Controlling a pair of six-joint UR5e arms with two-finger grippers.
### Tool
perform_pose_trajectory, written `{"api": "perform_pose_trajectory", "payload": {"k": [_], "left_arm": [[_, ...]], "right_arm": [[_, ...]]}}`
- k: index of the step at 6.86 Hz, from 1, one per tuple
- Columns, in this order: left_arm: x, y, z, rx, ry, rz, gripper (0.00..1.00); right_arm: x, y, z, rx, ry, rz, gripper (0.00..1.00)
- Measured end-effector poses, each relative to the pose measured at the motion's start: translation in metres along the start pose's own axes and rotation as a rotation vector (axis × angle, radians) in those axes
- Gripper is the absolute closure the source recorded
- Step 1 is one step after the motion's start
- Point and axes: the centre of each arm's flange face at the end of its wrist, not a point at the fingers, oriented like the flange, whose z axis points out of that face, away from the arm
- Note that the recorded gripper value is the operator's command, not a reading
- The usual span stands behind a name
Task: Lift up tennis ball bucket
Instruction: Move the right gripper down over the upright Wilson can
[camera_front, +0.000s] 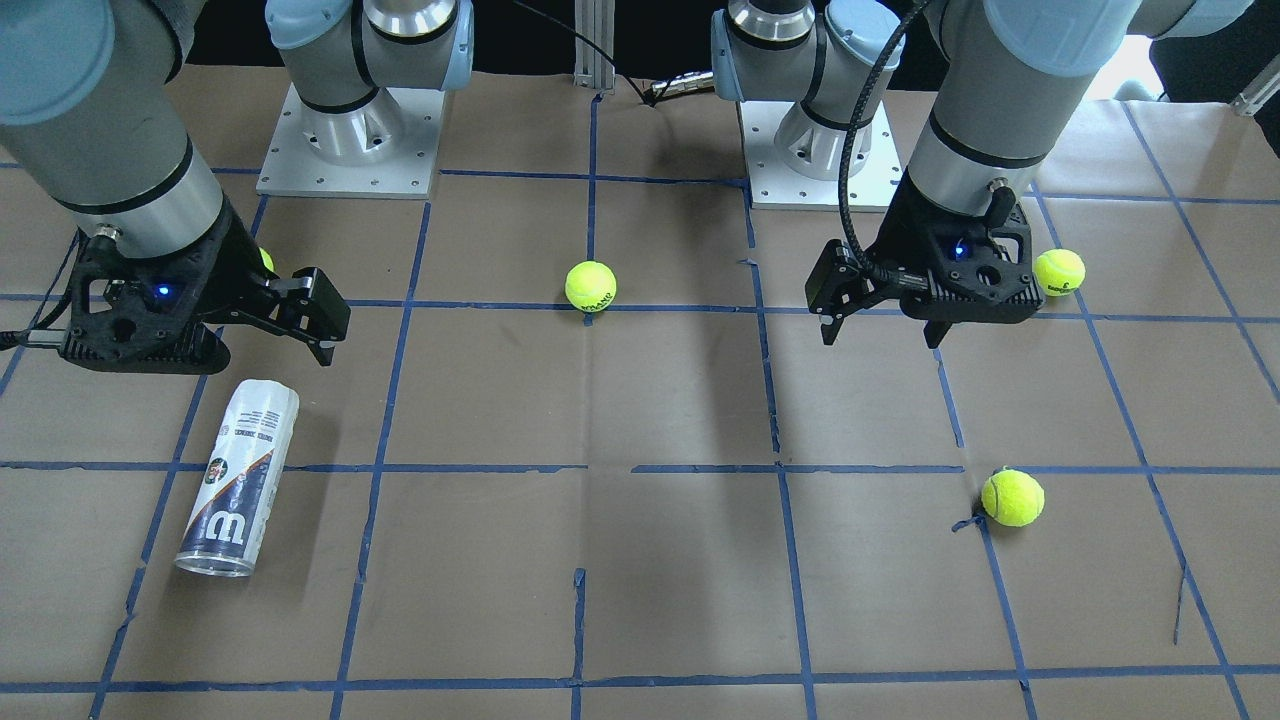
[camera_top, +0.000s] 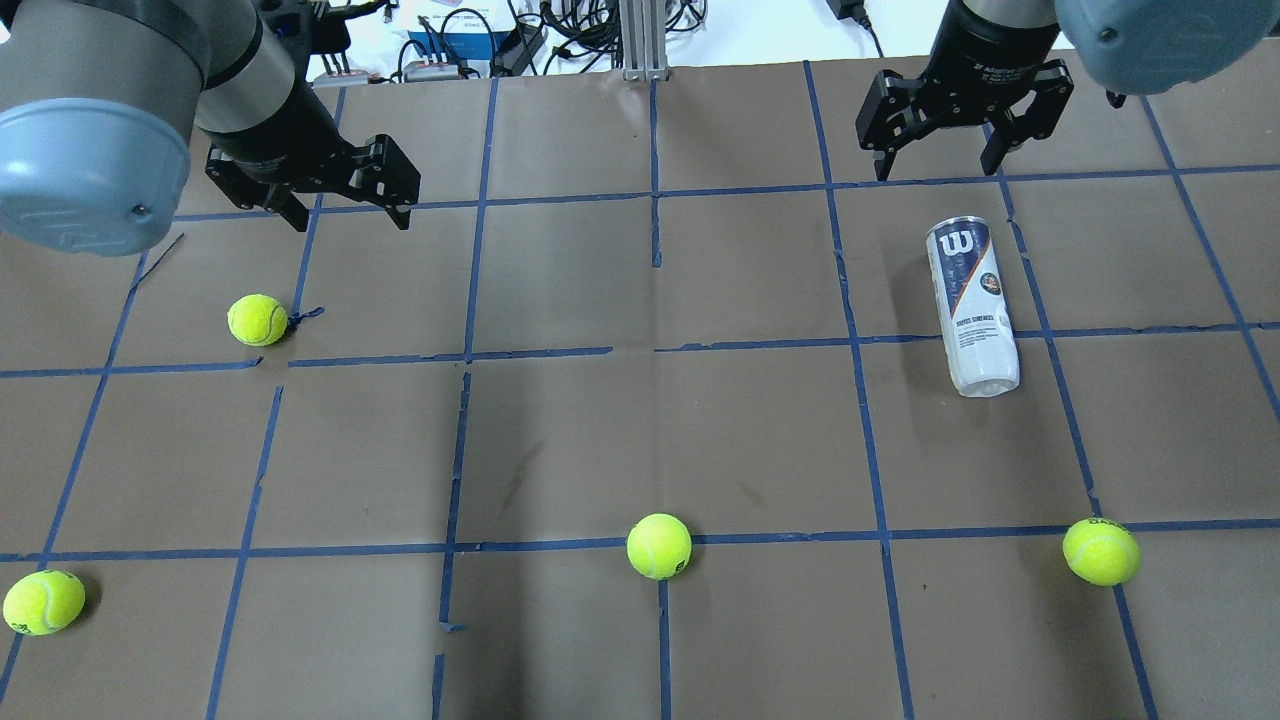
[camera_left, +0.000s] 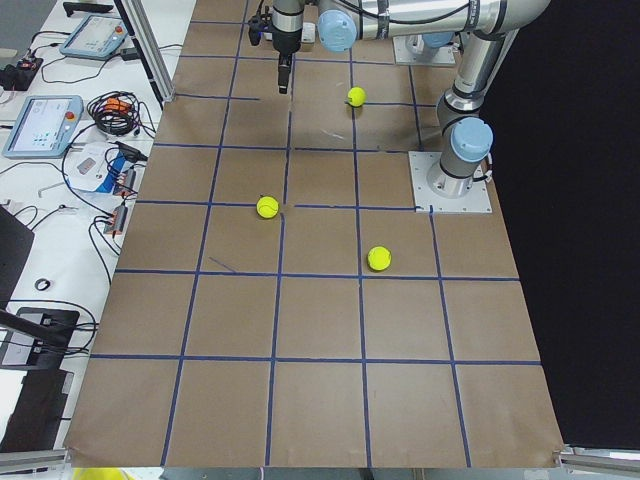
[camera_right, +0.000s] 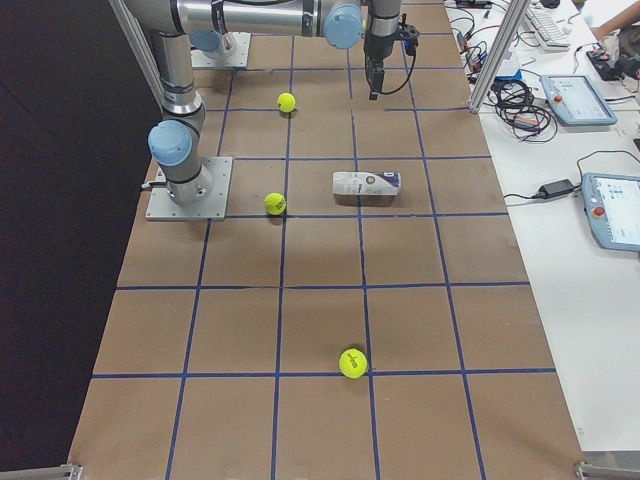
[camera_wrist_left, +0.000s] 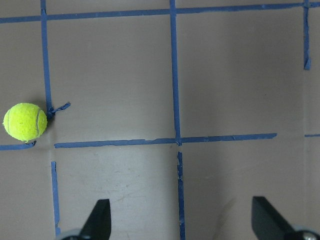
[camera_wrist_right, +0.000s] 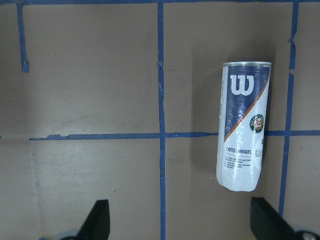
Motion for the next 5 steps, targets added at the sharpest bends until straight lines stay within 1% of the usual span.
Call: {"api": "perform_pose_trajectory", "payload": {"k": [5], "left_arm": [[0.0, 0.001, -0.0032, 0.006, -0.001, 0.001, 0.0]], "right_arm": [[-0.0011, 0.0007, 0.0025, -0.007, -0.002, -0.003, 0.0]]}}
